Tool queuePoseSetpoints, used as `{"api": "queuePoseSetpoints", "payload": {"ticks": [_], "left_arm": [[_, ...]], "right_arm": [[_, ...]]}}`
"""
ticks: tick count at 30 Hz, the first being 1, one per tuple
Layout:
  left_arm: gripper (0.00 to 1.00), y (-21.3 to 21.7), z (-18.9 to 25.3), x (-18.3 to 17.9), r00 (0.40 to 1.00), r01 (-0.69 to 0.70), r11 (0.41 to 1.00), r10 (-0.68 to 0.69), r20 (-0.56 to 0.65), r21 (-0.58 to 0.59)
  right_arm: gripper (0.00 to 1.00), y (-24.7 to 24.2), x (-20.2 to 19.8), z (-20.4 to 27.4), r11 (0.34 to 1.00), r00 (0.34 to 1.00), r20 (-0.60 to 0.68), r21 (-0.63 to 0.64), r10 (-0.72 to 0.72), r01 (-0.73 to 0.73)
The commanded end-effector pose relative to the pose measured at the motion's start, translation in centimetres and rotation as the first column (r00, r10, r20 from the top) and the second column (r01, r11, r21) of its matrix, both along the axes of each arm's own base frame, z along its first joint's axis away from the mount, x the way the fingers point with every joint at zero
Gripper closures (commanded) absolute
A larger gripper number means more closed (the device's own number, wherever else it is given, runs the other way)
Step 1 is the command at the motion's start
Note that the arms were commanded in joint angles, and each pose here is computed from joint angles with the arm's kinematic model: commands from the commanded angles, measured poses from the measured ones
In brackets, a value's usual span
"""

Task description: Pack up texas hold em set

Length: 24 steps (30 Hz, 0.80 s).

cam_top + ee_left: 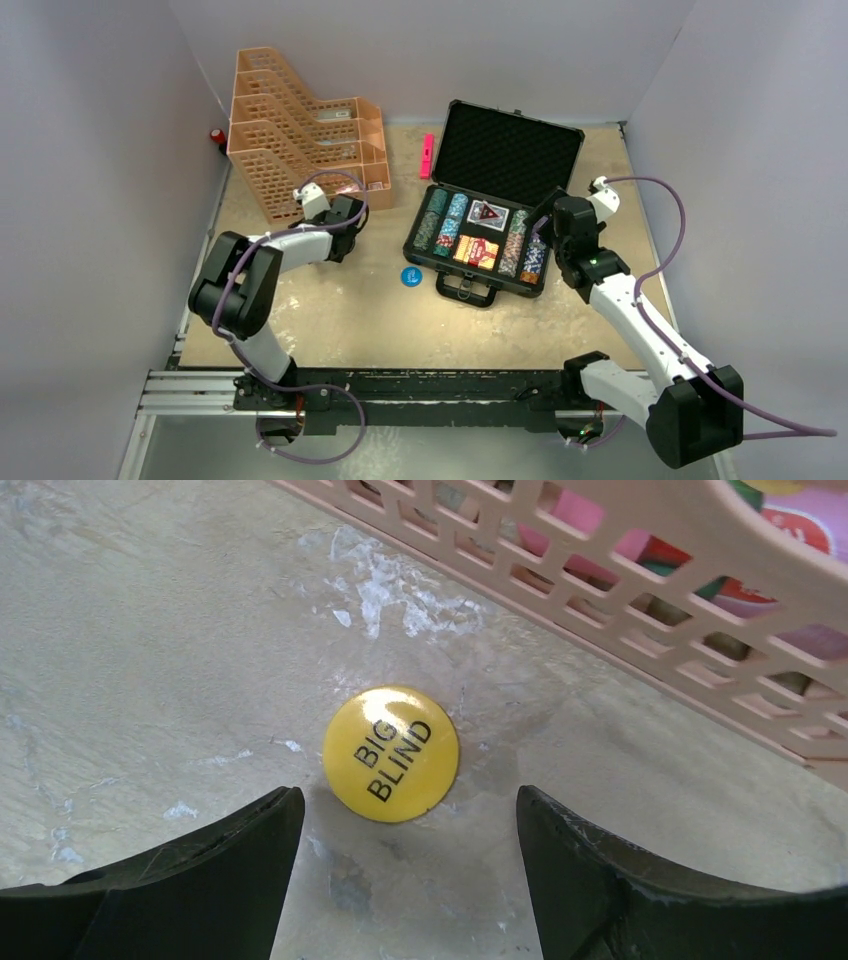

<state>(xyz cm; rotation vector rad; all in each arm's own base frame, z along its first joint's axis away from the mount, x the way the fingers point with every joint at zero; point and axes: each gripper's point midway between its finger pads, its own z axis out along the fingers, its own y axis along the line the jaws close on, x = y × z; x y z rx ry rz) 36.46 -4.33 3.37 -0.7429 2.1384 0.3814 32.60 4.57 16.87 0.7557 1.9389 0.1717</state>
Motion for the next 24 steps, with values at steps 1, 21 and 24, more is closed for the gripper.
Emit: {"api": "queuePoseSetpoints", "payload": {"ticks": [1,21,24], "left_arm": [[0.24,0.9,-0.3,1.2,0.997,-0.063,0.998,0.064,0.053,-0.026],[0.58,1.1,-1.3,0.7,0.997,-0.081,0.996,0.080,-0.006,-0.049],[0.58,-0.4,0.9,1.0,0.999,-0.032,0.998,0.033,0.027,-0.049]], "right_arm": [[0.18,-0.4,0.9,2.6,1.000,0.997,0.070,-0.006,-0.017,0.017],[0.18,-0.4,0.9,2.8,1.000,0.997,0.077,0.010,-0.028,0.027],[0.18,-0.4,0.9,2.8,1.000,0.997,0.075,0.007,-0.028,0.028]]}}
